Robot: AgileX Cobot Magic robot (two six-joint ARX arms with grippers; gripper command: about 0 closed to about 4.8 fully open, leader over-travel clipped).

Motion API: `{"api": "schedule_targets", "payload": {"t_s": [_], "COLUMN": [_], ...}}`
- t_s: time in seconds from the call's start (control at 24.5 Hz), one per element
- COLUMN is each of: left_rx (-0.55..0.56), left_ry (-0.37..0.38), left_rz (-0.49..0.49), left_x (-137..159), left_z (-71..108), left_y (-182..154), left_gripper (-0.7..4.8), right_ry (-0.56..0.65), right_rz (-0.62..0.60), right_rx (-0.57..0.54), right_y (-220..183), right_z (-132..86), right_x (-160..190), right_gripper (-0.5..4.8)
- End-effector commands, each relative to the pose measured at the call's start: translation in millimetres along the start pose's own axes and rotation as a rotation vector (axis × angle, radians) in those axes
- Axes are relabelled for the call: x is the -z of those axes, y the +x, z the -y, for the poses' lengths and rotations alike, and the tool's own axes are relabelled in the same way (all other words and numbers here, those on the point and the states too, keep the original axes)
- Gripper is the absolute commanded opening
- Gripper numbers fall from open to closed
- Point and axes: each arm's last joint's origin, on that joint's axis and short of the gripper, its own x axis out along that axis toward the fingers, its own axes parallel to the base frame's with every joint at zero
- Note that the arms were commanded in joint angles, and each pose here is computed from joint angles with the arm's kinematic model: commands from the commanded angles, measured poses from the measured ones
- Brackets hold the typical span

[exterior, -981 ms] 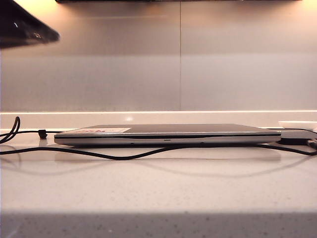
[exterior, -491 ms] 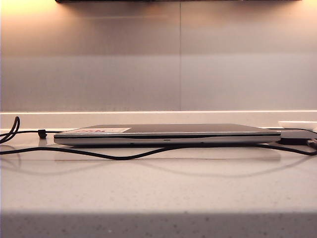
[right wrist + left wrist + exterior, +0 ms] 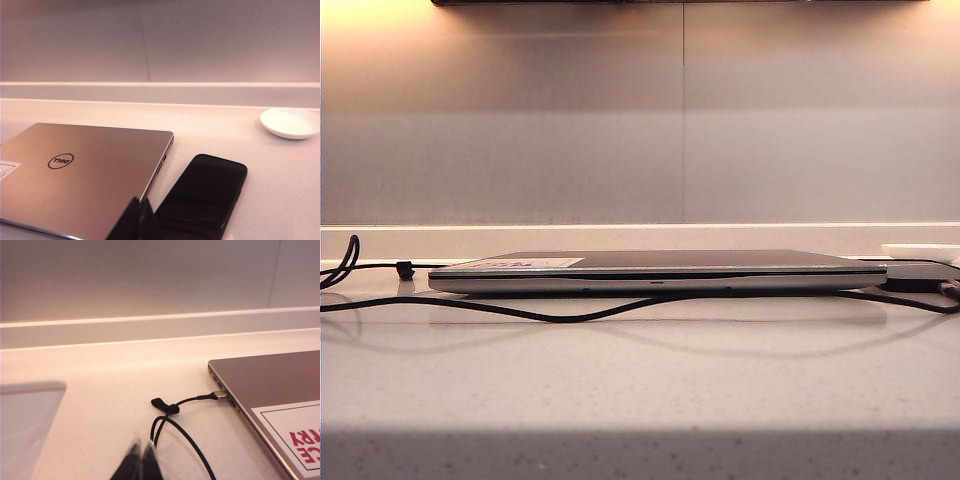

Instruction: Pick up the charging cable and the phone, plug the charging cable into the charging port on the phone, and finally place them back on the table.

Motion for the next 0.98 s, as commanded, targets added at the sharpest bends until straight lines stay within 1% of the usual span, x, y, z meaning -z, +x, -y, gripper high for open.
{"api": "schedule_targets", "payload": {"t_s": [0.04, 0.82, 0.86, 0.9, 0.94, 0.98], "left_rx": [0.003, 0.003, 0.003, 0.003, 0.003, 0.003], "left_ry": [0.009, 0.01, 0.01, 0.01, 0.01, 0.009], "left_rz": [0.014, 0.017, 0.017, 0.017, 0.018, 0.017], "left_x": [-2, -3, -3, -3, -3, -3], "left_z": [0.0, 0.0, 0.0, 0.0, 0.0, 0.0], "left_y": [0, 0, 0, 0, 0, 0], "left_gripper": [-0.06, -0.06, -0.06, -0.06, -0.06, -0.06], "right_ry": [-0.009, -0.009, -0.008, -0.006, -0.003, -0.002], "right_rz": [0.022, 0.022, 0.022, 0.023, 0.022, 0.02], "right_rx": [-0.002, -0.002, 0.054, 0.136, 0.267, 0.31], "right_y": [-1, -1, 0, 0, 1, 2], "right_z": [0, 0, 1, 4, 9, 11], "right_x": [-3, -3, -2, 0, 5, 8], "right_gripper": [-0.05, -0.05, -0.05, -0.05, -0.05, -0.05]}}
